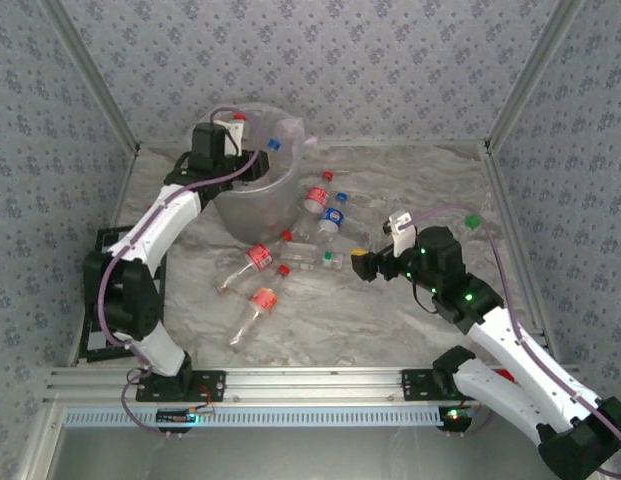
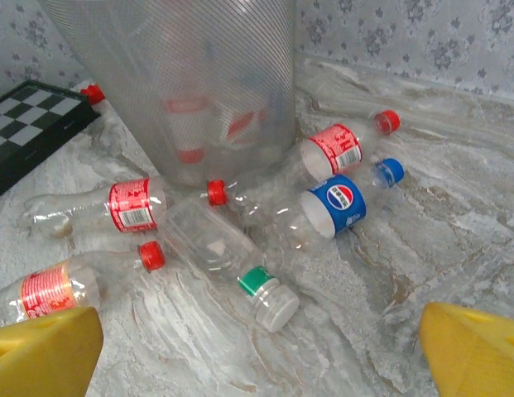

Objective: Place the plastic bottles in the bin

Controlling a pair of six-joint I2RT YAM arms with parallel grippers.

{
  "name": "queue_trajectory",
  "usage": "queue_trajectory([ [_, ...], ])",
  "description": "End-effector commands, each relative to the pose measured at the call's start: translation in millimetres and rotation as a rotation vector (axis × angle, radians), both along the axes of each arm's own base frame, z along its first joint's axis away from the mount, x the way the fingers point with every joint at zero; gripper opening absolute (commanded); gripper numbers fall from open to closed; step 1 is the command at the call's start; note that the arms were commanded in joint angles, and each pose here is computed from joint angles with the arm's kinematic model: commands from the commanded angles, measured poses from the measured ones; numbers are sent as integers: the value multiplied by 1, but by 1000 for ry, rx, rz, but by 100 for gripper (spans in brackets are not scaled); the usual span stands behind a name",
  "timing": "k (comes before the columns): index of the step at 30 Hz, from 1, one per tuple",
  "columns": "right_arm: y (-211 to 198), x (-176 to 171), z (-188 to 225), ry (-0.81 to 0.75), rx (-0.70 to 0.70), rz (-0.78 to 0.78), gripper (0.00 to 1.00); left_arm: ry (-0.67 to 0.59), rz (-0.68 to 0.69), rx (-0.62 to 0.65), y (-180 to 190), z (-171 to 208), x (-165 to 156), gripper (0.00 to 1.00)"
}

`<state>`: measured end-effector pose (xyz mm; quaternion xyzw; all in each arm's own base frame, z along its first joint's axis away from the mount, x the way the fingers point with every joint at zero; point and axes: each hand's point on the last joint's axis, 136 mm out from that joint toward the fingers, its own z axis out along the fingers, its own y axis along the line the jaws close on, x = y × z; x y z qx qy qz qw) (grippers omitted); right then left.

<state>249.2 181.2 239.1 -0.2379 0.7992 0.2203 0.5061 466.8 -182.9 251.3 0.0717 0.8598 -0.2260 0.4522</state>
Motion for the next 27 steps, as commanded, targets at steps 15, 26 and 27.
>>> queue_trajectory([
  [15,-7,14,-25,91,-56,-96,100,-95,-127,67,-14,33,-12,57],
  [26,-8,17,-38,129,-116,-86,100,-162,-128,83,-7,98,-26,70],
  [27,-7,18,-40,138,-119,-84,100,-154,-121,88,-6,97,-27,70],
])
